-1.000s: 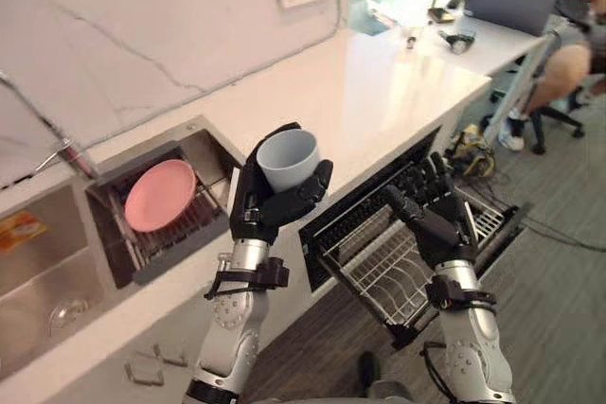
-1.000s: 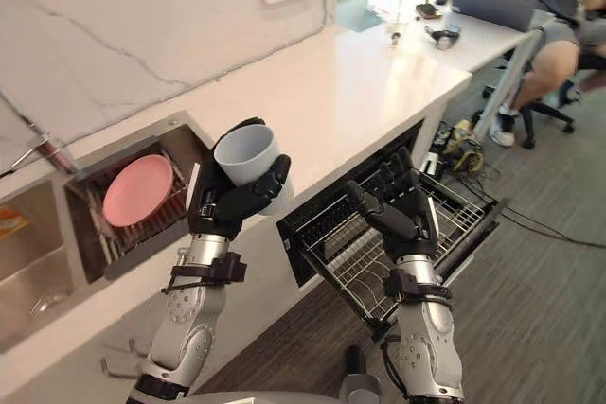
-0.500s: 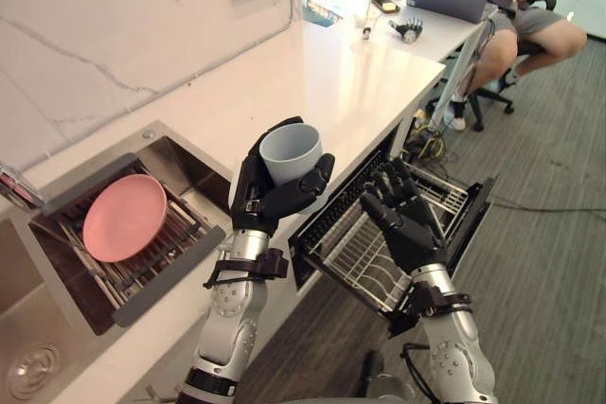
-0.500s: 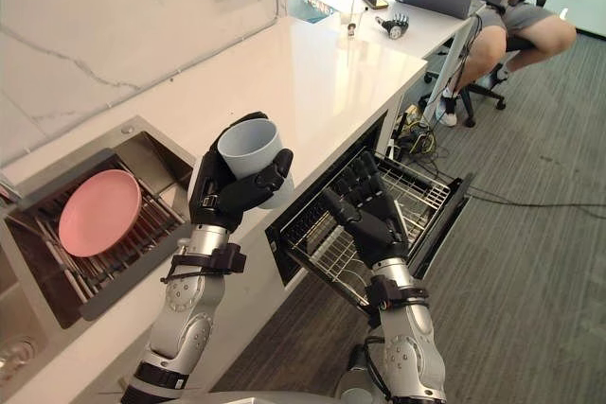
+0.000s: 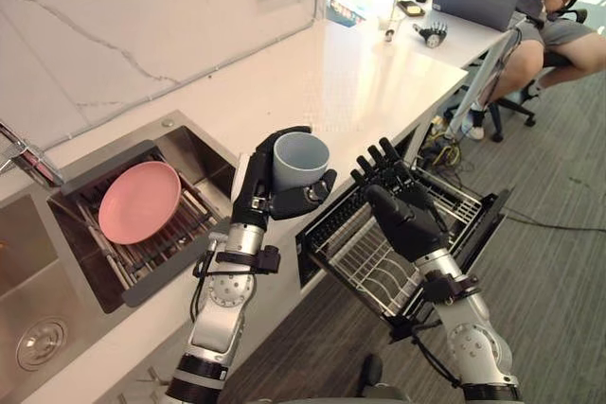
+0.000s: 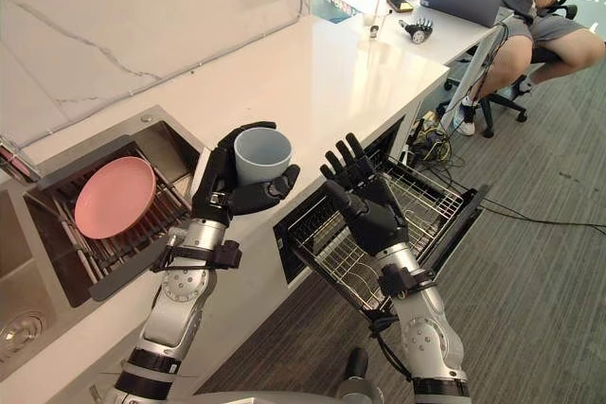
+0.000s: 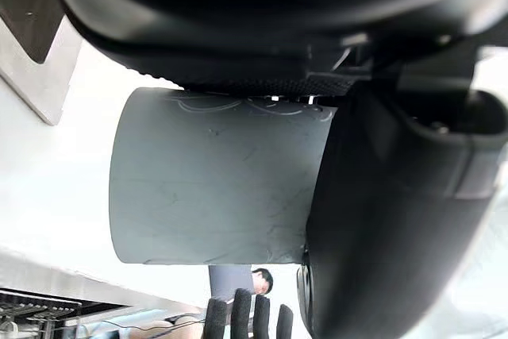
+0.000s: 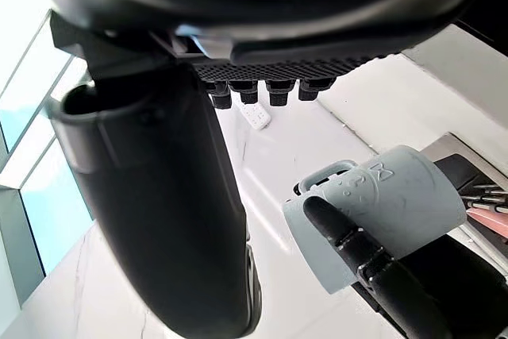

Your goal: Walk over to the sink, pick up the cup, carry it to the dishwasher, place the cup inside the dishwasher, then close the dishwasher door

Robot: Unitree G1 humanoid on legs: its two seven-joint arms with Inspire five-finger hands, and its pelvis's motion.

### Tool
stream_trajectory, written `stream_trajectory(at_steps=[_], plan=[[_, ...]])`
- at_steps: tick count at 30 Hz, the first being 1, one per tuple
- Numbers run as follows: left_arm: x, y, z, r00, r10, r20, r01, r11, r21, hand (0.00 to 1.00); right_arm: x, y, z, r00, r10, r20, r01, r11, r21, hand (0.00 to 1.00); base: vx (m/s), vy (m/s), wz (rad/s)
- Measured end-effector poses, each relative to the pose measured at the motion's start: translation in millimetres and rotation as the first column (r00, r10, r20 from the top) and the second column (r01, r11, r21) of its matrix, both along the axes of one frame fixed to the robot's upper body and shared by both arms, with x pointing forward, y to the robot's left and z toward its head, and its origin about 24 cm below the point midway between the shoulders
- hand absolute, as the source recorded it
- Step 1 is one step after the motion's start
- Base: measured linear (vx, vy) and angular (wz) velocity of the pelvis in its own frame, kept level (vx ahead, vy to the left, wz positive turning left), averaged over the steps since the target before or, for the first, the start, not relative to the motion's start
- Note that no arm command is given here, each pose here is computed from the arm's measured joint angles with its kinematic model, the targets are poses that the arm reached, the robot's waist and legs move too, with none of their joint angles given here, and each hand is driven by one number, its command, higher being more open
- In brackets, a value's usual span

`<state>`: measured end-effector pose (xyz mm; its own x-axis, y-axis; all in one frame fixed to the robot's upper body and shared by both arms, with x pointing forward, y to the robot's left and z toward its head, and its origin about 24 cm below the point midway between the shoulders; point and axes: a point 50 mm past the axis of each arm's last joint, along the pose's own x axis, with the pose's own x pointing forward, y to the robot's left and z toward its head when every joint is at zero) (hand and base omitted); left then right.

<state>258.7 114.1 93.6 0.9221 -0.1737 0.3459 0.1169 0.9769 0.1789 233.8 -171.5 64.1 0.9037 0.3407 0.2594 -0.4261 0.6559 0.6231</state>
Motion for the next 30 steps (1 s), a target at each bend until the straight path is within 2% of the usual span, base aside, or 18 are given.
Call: stream_trajectory(at_steps=[3, 8, 20, 30], plan=[[-0.4, -5.6, -0.1, 1.000, -0.013, 0.015, 0.012, 0.998, 0.061, 0.00, 3.0, -3.5, 2.4, 1.000, -0.002, 0.006, 0.003, 0.995, -0.097, 1.00, 0.00, 0.004, 0.04], [-1.3, -12.6, 0.3, 0.999, -0.044, 0.024, 0.041, 0.994, 0.101, 0.00, 8.6, -0.3, 8.3, 0.999, 0.014, 0.029, -0.010, 0.991, -0.132, 1.00, -0.01, 0.009, 0.09], [-2.1, -25.1, -1.8, 0.996, -0.093, -0.002, 0.093, 0.988, 0.124, 0.00, 19.9, 27.3, 14.8, 0.995, 0.096, 0.035, -0.081, 0.951, -0.299, 1.00, -0.02, 0.007, 0.07], [-3.6, -29.2, -3.8, 0.996, -0.093, -0.010, 0.093, 0.988, 0.127, 0.00, 24.5, 46.6, 9.9, 0.998, 0.015, -0.054, -0.032, 0.941, -0.336, 1.00, 0.00, 0.000, 0.00]])
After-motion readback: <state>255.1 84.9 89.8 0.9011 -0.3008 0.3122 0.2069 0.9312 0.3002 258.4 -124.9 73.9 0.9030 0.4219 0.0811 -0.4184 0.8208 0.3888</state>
